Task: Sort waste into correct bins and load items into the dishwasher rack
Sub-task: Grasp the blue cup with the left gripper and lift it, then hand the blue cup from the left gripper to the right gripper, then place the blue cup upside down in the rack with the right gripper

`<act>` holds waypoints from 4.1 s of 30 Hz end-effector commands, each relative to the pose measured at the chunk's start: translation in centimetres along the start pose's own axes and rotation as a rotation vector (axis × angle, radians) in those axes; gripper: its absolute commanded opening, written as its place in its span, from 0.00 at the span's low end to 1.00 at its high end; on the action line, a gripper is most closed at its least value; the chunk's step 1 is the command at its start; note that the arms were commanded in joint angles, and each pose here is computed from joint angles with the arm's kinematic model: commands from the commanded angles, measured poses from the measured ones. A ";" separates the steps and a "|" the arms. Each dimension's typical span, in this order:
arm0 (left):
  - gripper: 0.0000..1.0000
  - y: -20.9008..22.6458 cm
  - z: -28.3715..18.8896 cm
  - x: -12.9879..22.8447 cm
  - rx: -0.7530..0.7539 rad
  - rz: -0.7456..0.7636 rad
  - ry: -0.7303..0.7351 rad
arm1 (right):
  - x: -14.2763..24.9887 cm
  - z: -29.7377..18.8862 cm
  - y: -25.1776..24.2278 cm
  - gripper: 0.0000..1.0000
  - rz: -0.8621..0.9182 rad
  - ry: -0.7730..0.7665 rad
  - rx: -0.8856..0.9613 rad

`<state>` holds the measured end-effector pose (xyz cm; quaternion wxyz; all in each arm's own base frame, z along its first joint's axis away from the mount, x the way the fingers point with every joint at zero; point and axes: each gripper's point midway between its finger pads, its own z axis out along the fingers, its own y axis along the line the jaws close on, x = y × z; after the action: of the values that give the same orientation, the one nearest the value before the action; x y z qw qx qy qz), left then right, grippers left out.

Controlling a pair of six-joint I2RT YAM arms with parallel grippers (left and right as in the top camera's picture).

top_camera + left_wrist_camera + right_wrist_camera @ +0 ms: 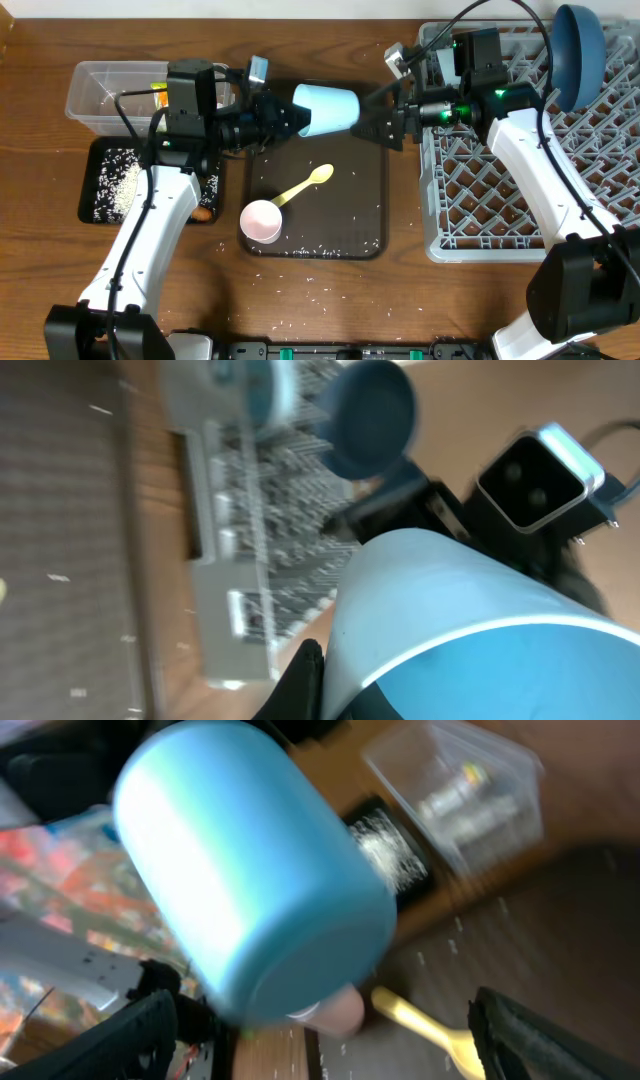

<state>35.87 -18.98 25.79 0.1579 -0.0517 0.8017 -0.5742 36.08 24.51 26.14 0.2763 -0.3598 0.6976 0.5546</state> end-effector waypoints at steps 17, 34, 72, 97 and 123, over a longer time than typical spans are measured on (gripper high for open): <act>0.06 -4.1 -0.8 2.5 0.163 -0.015 0.153 | -2.1 2.0 7.0 0.72 -0.213 -0.049 -0.329; 0.38 -4.0 -0.8 2.4 0.157 -0.015 0.146 | -2.4 1.4 6.1 0.50 -0.170 -0.054 -0.294; 0.53 13.1 -2.2 0.9 -0.841 0.047 -0.212 | 10.1 -22.7 -2.4 0.58 0.848 0.330 1.331; 0.53 13.2 -2.2 1.1 -0.853 0.046 -0.208 | 19.8 -16.2 -7.1 0.59 0.920 0.593 1.234; 0.52 11.4 -6.9 6.9 -0.943 0.099 -0.043 | 7.9 -15.1 -5.6 0.99 0.671 0.311 1.169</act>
<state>29.45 -11.27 16.62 0.1834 -0.1056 0.9644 -0.1585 36.10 6.08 18.66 0.1128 0.0328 0.9906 0.0698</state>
